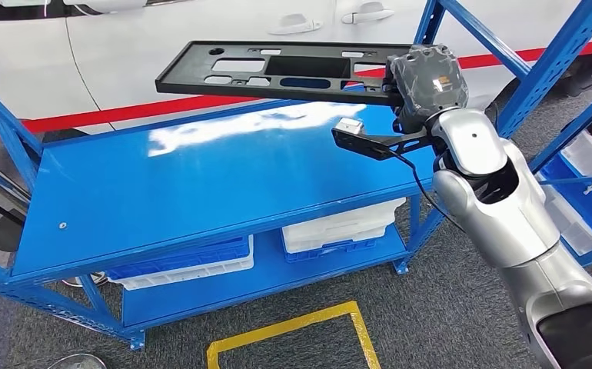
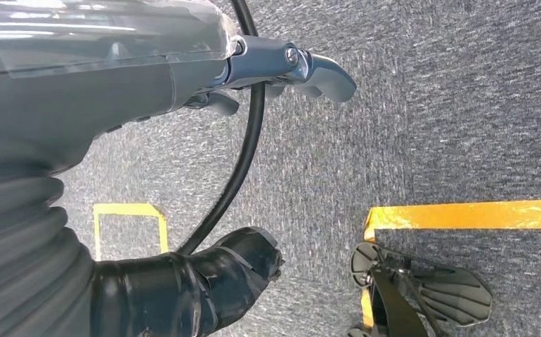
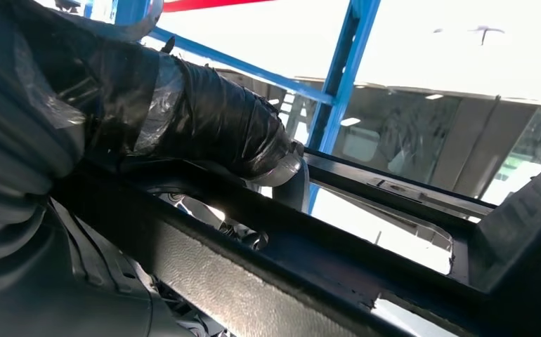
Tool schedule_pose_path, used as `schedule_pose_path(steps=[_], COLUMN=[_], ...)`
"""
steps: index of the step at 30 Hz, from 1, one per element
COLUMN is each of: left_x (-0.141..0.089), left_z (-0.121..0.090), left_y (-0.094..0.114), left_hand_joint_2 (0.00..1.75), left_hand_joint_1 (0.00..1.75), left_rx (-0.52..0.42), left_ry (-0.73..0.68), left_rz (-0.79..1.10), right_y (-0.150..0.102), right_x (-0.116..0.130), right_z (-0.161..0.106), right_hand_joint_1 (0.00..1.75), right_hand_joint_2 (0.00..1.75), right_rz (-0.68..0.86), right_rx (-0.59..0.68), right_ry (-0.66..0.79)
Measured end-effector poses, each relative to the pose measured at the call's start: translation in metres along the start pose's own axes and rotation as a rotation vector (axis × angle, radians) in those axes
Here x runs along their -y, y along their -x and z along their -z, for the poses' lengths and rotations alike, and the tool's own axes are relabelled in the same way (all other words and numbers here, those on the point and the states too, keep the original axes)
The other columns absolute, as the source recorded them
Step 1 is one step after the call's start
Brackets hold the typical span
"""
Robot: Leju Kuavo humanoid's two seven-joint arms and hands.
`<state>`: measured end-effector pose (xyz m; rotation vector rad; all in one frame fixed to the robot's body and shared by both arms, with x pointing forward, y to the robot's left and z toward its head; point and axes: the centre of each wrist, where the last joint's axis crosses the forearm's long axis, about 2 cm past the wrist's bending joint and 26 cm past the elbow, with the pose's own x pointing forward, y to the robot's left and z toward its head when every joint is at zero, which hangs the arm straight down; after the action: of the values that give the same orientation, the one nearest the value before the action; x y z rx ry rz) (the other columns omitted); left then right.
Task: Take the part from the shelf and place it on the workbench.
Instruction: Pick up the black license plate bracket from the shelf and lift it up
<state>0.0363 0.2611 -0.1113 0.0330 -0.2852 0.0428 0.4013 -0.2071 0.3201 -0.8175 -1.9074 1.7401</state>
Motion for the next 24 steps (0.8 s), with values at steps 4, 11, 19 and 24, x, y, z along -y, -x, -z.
schedule_pose_path(steps=[4,11,19,24], left_x=[0.000,0.001,0.001,0.001], left_z=[0.000,0.000,0.001,0.000], left_y=[0.000,-0.002,-0.003,-0.003], left_hand_joint_2=[1.75,1.75,1.75,1.75], left_hand_joint_1=[0.00,0.00,0.00,0.00], left_rx=[-0.003,-0.003,-0.004,-0.007], left_ry=[-0.002,-0.001,-0.002,-0.001], left_rz=[0.000,-0.002,-0.005,-0.008], right_y=[0.000,0.002,0.004,0.005], right_x=[-0.004,-0.008,-0.015,-0.015], right_z=[-0.001,-0.002,-0.004,-0.004], right_hand_joint_1=[1.75,1.75,1.75,1.75], right_hand_joint_2=[1.75,1.75,1.75,1.75], right_rz=[0.012,0.015,0.024,0.027], right_rx=[0.002,-0.002,-0.009,-0.008], right_ry=[-0.008,-0.020,-0.045,-0.048])
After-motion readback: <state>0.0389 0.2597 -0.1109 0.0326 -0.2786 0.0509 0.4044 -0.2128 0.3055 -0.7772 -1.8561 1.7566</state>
